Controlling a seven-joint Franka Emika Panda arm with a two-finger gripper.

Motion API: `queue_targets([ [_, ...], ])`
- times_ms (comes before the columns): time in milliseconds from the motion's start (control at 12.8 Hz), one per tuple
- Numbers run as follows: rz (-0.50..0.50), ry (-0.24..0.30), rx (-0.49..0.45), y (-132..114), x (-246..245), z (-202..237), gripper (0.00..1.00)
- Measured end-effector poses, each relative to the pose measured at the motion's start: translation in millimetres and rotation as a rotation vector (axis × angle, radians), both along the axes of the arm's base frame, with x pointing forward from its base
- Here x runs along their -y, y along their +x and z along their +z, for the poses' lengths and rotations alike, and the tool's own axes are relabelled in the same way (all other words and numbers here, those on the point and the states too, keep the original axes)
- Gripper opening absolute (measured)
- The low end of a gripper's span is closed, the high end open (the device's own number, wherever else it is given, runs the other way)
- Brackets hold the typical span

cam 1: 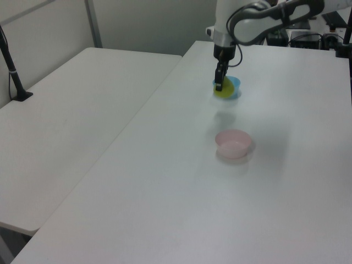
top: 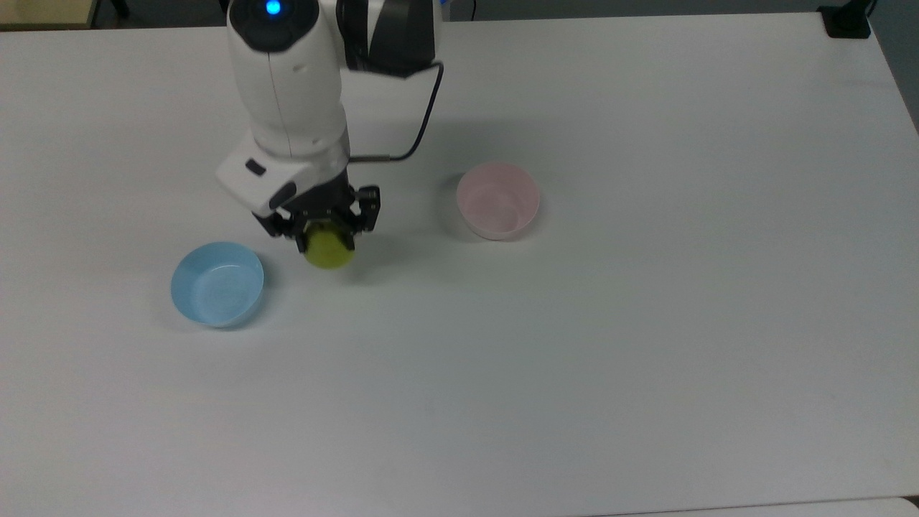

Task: Place the pear in the bowl
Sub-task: 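Close the gripper on the green pear and lift it, then carry the pear over the pink bowl and lower it in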

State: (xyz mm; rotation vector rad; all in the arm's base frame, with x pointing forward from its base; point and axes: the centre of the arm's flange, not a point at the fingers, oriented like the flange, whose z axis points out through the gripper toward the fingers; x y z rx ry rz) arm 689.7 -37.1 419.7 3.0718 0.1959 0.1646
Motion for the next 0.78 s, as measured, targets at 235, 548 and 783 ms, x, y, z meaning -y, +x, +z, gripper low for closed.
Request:
queue_targets([
  [235, -0.054, 0.008, -0.018, -23.7, -28.6, 32.1, 0.59],
  [548, -0.106, 0.004, -0.06, -46.2, -122.6, 14.0, 0.59],
  [783, -0.121, -0.006, -0.086, -62.3, -174.8, -1.6, 0.59],
])
